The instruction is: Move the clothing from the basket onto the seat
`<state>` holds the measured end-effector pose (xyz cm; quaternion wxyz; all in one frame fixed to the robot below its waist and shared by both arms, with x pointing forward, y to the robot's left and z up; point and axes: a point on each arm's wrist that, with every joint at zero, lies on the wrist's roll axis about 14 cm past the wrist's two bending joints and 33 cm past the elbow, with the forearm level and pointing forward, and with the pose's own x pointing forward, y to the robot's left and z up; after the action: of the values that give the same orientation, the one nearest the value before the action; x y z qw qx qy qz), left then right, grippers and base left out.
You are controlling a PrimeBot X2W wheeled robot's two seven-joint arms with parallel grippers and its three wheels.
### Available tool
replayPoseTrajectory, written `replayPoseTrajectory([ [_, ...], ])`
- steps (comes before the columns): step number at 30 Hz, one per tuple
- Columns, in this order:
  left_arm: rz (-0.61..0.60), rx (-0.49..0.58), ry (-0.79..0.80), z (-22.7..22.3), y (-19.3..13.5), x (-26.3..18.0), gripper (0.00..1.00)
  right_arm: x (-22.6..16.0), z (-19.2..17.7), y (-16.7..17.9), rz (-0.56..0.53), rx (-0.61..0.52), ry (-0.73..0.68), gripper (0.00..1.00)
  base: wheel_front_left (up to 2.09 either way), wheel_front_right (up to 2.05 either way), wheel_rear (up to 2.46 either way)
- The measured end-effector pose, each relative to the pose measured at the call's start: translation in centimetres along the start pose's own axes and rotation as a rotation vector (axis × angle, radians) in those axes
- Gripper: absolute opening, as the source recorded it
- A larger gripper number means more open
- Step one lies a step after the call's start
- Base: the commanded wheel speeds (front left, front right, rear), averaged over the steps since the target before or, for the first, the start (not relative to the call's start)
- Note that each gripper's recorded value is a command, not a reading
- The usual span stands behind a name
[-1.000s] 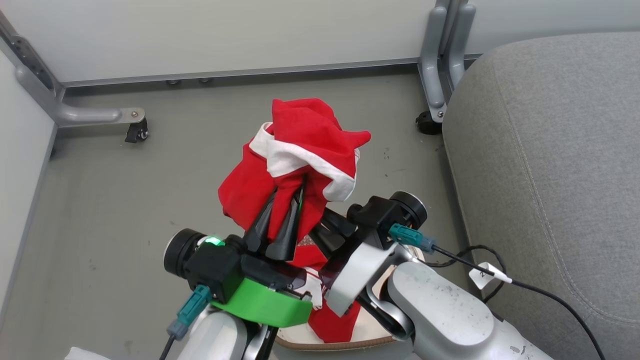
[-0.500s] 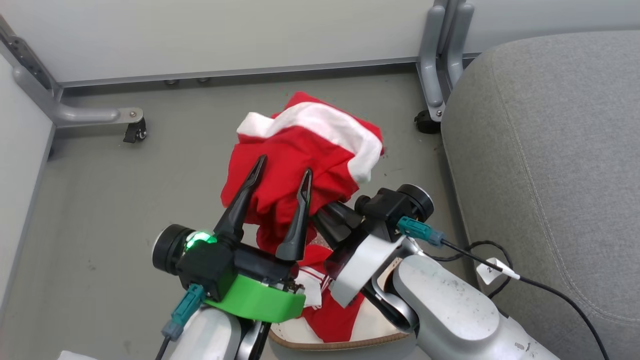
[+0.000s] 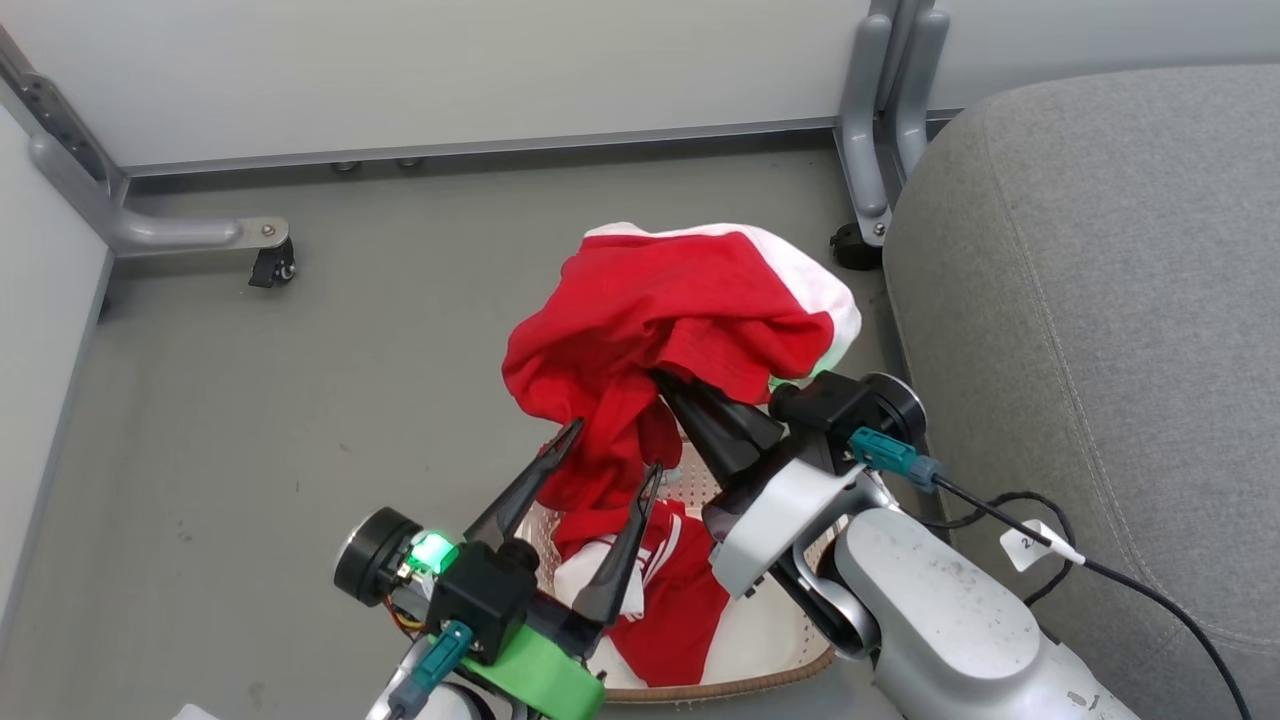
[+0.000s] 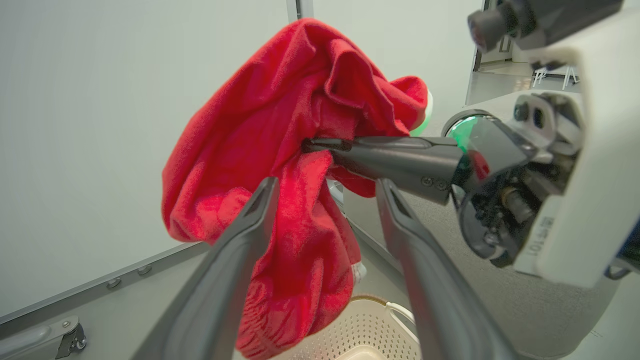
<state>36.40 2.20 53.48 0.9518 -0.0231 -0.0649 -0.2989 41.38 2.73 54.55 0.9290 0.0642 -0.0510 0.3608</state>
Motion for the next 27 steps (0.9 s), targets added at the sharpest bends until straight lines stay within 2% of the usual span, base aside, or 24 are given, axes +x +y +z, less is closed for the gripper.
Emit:
replayPoseTrajectory([
  [7, -0.027, -0.015, 0.089, -2.4, -0.8, -1.1, 1.0, -1.0, -0.8, -1.2, -0.042, 0.002, 0.022, 0.0, 0.0, 0.0, 0.0],
  [17, -0.051, -0.023, 0.108, -3.0, -1.3, -1.0, 1.0, -2.3, -1.0, -2.8, -0.106, 0.001, 0.027, 0.0, 0.0, 0.0, 0.0],
  [27, -0.193, -0.038, 0.118, -3.7, -4.4, 1.3, 1.0, -6.1, 0.0, -8.2, -0.301, -0.009, 0.005, 0.0, 0.0, 0.0, 0.0],
])
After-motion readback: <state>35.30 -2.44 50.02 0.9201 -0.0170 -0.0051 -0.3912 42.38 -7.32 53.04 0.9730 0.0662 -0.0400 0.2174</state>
